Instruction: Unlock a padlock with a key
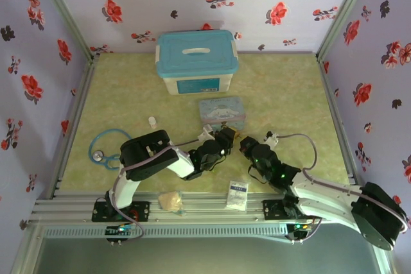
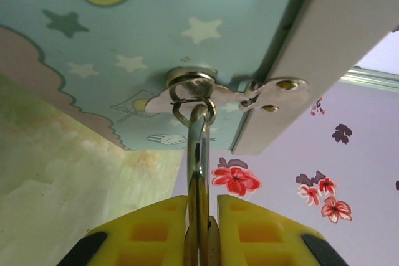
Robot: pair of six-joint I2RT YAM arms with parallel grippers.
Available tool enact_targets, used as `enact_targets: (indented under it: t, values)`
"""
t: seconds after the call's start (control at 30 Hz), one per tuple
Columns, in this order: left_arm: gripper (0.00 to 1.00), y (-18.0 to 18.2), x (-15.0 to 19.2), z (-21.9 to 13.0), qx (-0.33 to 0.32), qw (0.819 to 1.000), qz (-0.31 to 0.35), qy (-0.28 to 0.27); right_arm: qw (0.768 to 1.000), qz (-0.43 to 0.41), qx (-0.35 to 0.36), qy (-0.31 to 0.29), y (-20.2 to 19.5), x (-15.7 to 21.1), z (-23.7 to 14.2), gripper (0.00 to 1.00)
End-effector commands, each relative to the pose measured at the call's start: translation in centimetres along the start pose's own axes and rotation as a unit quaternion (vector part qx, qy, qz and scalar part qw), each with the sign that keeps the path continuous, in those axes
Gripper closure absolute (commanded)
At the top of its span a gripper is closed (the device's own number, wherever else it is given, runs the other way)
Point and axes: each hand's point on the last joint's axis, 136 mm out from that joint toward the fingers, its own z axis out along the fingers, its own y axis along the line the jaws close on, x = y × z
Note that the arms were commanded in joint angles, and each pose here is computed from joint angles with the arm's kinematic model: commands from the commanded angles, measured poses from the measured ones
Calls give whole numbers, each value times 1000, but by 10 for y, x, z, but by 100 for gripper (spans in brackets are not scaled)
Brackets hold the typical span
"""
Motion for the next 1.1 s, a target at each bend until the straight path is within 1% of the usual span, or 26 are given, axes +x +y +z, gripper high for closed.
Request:
enact_targets:
  t: [0.0, 0.07, 0.33, 0.43, 0.5, 0.57, 0.7, 0.83, 0.97, 1.07]
  values:
    - [100, -31, 41, -3, 45, 996, -23, 71, 998, 11, -53, -31, 34, -9, -1, 100]
    - [100, -32, 42, -2, 45, 996, -24, 73, 998, 7, -48, -28, 35, -7, 1, 100]
    - [100, -31, 43, -2, 45, 996, -30, 75, 998, 19, -66, 2, 41, 11, 14, 100]
    - [100, -31, 42, -3, 45, 996, -25, 74, 997, 5, -71, 8, 44, 12, 12, 100]
    - [100, -29, 42, -2, 42, 996, -28, 75, 997, -16, -74, 24, 47, 17, 11, 100]
    - [100, -30, 44, -2, 44, 995, -29, 80, 997, -20, -66, 38, 40, 17, 10, 100]
    - [100, -34, 44, -4, 47, 995, -20, 82, 996, 18, -63, 59, 22, 9, 7, 100]
    - [100, -34, 44, -4, 47, 995, -18, 82, 994, 1, -69, 86, 33, 14, 3, 100]
    - [100, -33, 44, -1, 48, 996, -14, 79, 992, 10, -80, 96, 37, 16, 2, 100]
    - [100, -34, 44, 1, 49, 996, -15, 79, 992, 2, -82, 99, 41, 19, 3, 100]
